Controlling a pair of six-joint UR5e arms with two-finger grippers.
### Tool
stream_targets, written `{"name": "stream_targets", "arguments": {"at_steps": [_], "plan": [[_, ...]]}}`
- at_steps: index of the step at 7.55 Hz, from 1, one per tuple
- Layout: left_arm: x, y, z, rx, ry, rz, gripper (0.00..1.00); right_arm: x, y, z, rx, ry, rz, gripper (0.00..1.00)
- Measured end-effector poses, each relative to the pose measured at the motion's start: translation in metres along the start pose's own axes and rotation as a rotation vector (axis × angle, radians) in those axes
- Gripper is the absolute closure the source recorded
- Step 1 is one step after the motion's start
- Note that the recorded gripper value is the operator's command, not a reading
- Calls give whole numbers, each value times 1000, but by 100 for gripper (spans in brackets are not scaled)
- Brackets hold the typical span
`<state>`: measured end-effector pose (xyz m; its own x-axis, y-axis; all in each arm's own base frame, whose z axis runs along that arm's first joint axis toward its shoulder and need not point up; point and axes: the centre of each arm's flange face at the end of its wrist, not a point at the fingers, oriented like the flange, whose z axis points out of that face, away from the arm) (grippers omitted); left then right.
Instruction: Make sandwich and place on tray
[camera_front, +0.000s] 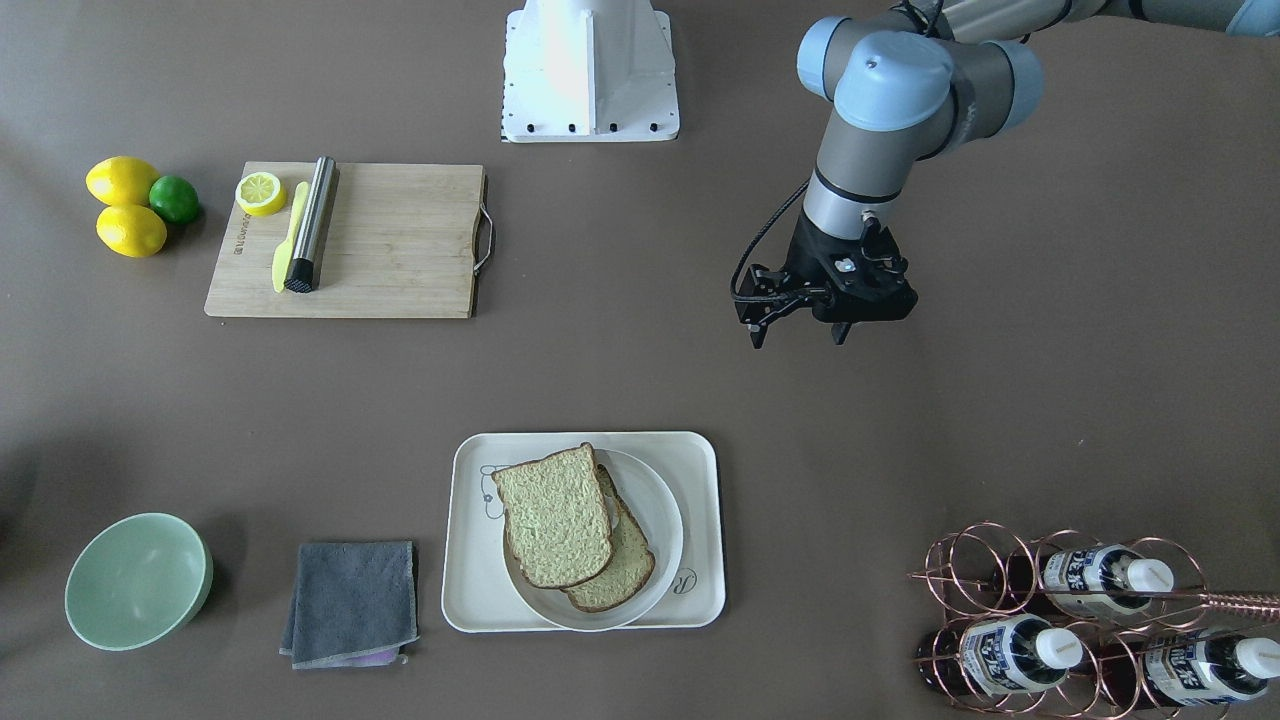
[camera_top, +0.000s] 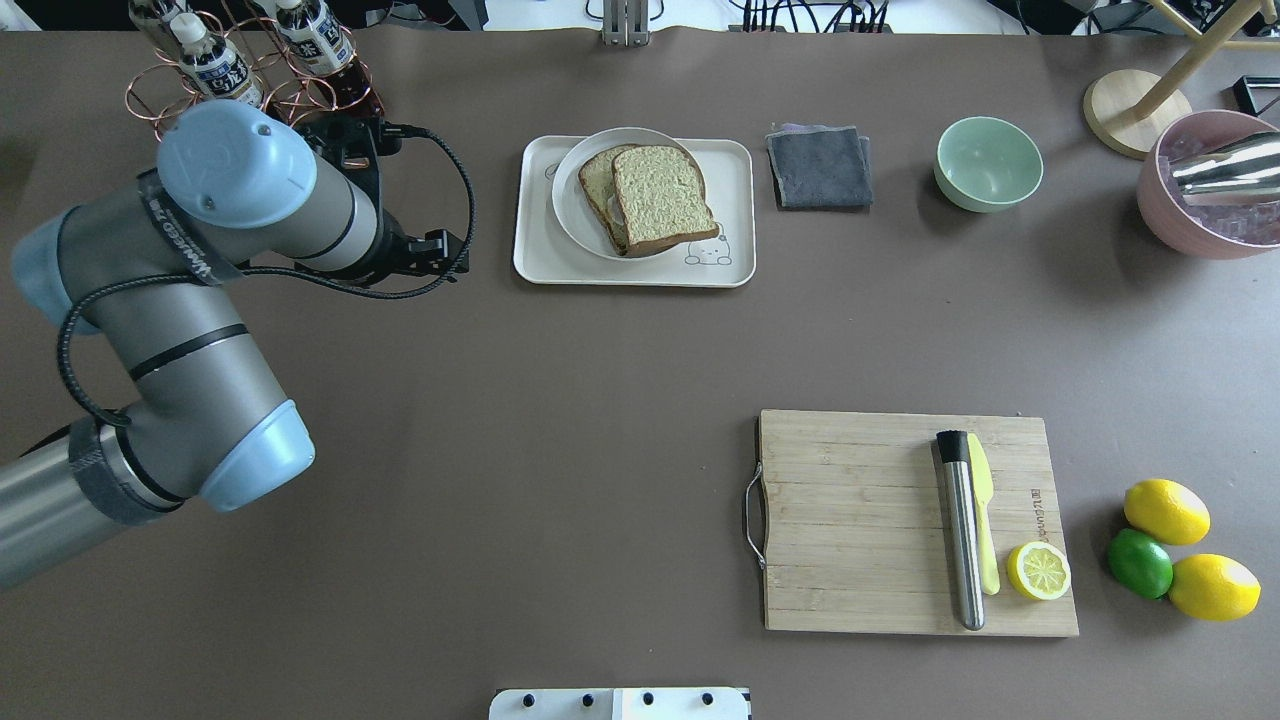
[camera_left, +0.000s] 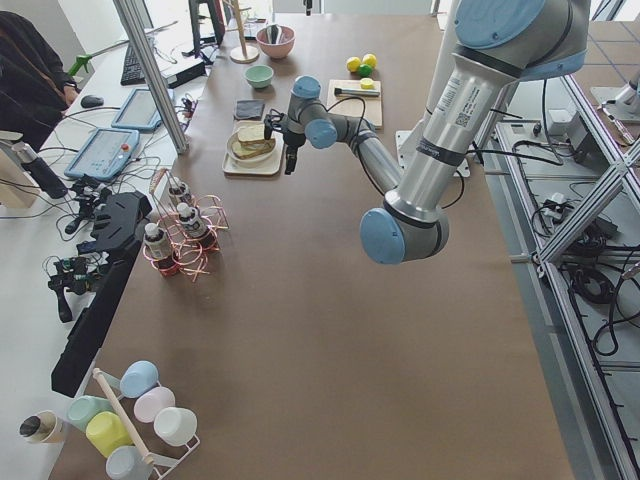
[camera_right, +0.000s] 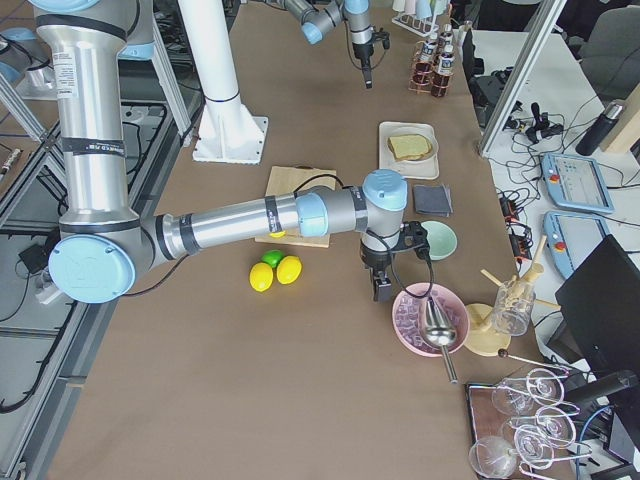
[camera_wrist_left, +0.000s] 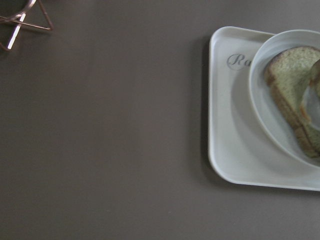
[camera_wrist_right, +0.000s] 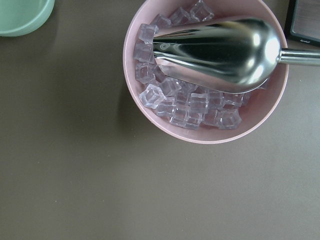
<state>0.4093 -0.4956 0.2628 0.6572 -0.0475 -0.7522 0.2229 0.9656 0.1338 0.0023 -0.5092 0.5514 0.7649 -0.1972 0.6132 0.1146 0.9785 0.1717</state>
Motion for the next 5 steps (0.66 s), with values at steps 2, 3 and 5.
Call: {"name": "stream_targets", "arguments": {"at_steps": [2,3,5], "plan": [[-67,-9,-38,-33,-108,8,2,5,4,2,-5,-5,12,0],[-97,-18,-48,-29,-120,-7,2,9,8,2,-6,-11,18,0],[-167,-26,-49,-29,-134,91,2,19,13,-4,4,-25,35,0]]}}
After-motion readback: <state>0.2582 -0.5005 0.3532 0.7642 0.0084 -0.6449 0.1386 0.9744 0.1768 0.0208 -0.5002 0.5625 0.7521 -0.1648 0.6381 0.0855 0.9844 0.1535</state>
